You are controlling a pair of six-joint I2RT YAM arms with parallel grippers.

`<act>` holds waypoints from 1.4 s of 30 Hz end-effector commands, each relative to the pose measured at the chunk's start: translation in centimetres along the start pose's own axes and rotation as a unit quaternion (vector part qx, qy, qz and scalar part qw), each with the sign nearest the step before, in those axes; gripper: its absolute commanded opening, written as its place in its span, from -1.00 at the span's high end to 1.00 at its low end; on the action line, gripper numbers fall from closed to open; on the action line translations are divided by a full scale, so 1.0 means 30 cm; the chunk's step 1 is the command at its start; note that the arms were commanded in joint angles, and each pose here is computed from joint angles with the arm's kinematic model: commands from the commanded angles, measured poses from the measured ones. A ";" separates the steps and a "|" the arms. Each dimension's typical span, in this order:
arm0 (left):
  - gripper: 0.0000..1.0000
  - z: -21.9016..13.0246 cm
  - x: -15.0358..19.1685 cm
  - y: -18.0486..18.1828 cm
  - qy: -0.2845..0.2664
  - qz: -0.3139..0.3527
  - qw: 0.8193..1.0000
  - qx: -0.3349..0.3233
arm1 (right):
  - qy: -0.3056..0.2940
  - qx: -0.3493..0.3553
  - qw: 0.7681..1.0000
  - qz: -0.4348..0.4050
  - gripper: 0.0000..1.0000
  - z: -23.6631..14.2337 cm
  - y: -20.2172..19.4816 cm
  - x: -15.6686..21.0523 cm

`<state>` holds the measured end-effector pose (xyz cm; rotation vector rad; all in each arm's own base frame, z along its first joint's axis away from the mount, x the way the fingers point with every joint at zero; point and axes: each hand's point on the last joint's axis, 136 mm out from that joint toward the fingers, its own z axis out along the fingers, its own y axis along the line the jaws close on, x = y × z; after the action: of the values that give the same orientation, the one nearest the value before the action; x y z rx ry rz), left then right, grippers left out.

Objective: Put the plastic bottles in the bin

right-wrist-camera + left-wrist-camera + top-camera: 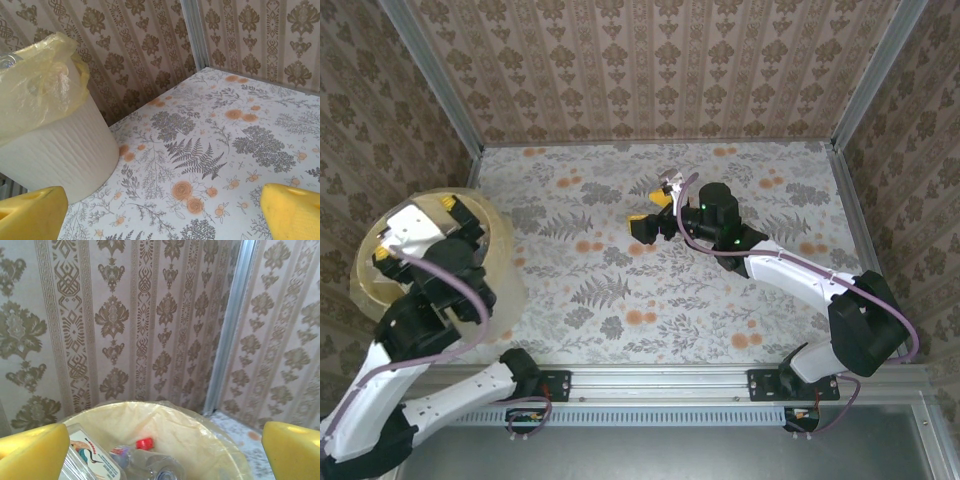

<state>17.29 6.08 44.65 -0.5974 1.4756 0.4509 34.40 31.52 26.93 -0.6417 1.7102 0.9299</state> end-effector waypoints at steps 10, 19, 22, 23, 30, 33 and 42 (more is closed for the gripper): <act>-0.91 0.187 0.351 -0.050 0.266 -0.016 0.964 -0.003 | -0.015 -0.004 1.000 -0.012 -1.00 -0.021 0.022 -0.041; -0.78 0.194 0.335 0.012 0.253 -0.014 0.967 -0.024 | -0.001 0.009 1.000 -0.013 -1.00 -0.008 0.001 -0.025; -0.71 0.176 0.299 0.066 0.234 -0.013 0.971 -0.042 | 0.008 0.000 1.000 -0.011 -1.00 0.013 0.005 -0.026; -0.67 0.174 0.290 0.083 0.232 -0.004 0.971 -0.051 | 0.010 -0.002 1.000 -0.011 -1.00 0.019 0.006 -0.028; -0.46 0.209 0.316 0.030 0.266 0.060 0.962 -0.007 | 0.014 -0.004 1.000 -0.005 -1.00 0.040 0.003 -0.039; -0.44 0.223 0.357 -0.009 0.298 0.100 0.949 0.021 | 0.016 -0.002 1.000 0.002 -1.00 0.042 0.000 -0.037; -0.62 0.250 0.461 -0.027 0.383 0.147 0.912 0.012 | 0.017 0.000 1.000 0.007 -1.00 0.040 0.008 -0.047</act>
<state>25.85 9.45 30.30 -0.5714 2.3084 0.4708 35.26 32.11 26.63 -0.6486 1.7710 0.9201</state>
